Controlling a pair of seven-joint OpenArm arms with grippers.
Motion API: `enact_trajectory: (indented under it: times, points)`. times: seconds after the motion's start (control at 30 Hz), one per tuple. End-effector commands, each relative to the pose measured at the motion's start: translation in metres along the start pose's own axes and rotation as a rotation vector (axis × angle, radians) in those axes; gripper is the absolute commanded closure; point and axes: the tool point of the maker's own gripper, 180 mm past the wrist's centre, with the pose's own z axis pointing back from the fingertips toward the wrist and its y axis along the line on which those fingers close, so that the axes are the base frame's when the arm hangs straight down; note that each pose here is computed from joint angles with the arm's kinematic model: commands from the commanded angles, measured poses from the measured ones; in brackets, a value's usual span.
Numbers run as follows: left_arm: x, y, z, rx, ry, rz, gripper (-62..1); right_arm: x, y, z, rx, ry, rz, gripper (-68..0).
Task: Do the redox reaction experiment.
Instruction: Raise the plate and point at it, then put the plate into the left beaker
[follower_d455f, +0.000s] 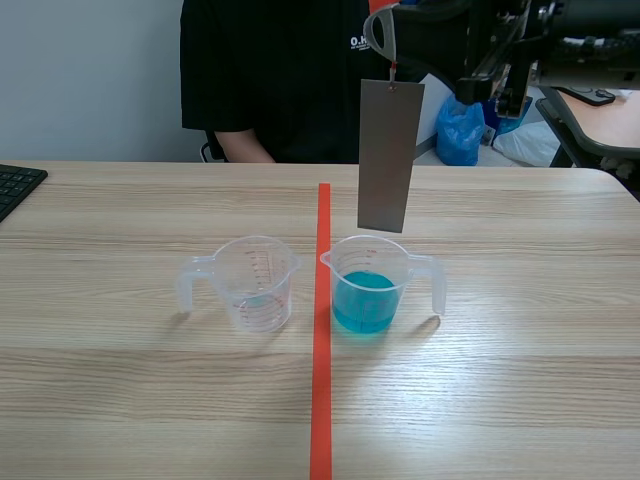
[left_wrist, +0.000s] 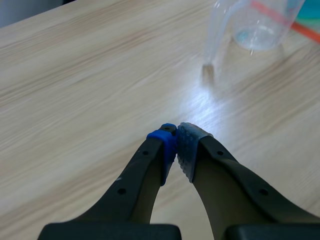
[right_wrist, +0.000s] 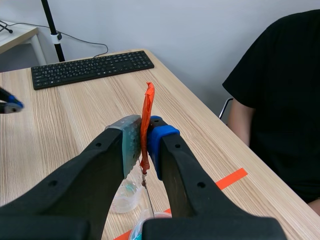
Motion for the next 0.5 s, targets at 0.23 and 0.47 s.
enact_trajectory:
  times: [0.23,0.47]
  points:
    - [-0.022,-0.019,0.069,0.114,0.032,-0.095,-3.8,0.016,-0.004,0.003,-0.001,-0.038,0.036,-1.5]
    - [-0.034,-0.058,0.107,0.129,0.06,-0.211,-3.9,0.018,-0.004,0.002,-0.002,-0.044,0.04,-1.5]
